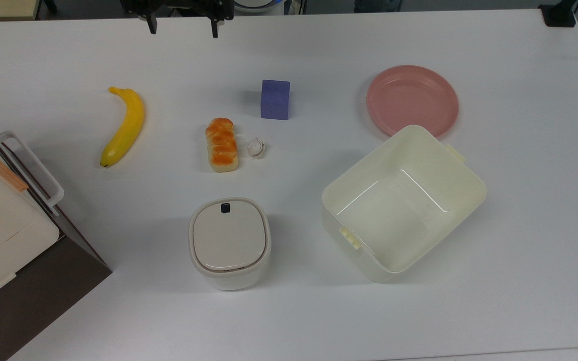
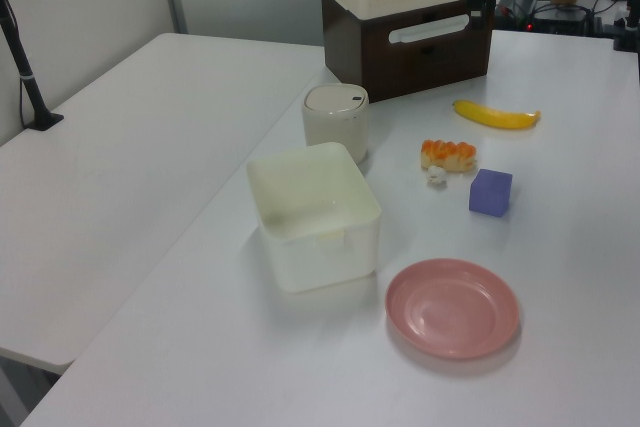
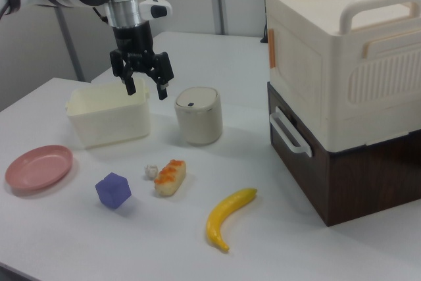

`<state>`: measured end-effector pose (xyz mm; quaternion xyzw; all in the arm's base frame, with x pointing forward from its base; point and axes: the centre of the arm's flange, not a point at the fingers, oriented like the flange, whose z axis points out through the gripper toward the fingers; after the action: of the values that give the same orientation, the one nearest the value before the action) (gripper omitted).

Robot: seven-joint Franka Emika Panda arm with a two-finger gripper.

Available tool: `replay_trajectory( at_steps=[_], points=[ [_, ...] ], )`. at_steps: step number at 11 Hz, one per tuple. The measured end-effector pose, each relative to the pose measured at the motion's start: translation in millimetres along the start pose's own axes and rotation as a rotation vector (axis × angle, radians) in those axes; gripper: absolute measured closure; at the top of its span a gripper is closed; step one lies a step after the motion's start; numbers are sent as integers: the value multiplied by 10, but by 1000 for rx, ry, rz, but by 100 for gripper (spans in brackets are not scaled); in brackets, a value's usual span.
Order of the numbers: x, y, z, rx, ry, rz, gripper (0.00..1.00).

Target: Put the bread on a plate

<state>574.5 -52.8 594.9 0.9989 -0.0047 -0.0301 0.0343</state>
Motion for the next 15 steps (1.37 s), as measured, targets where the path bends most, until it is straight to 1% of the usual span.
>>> replay_trajectory(
  at_steps=[7,15],
  points=[
    [21,17,43,1,-7,1,0],
    [72,12,67,8,11,0,0]
  ],
)
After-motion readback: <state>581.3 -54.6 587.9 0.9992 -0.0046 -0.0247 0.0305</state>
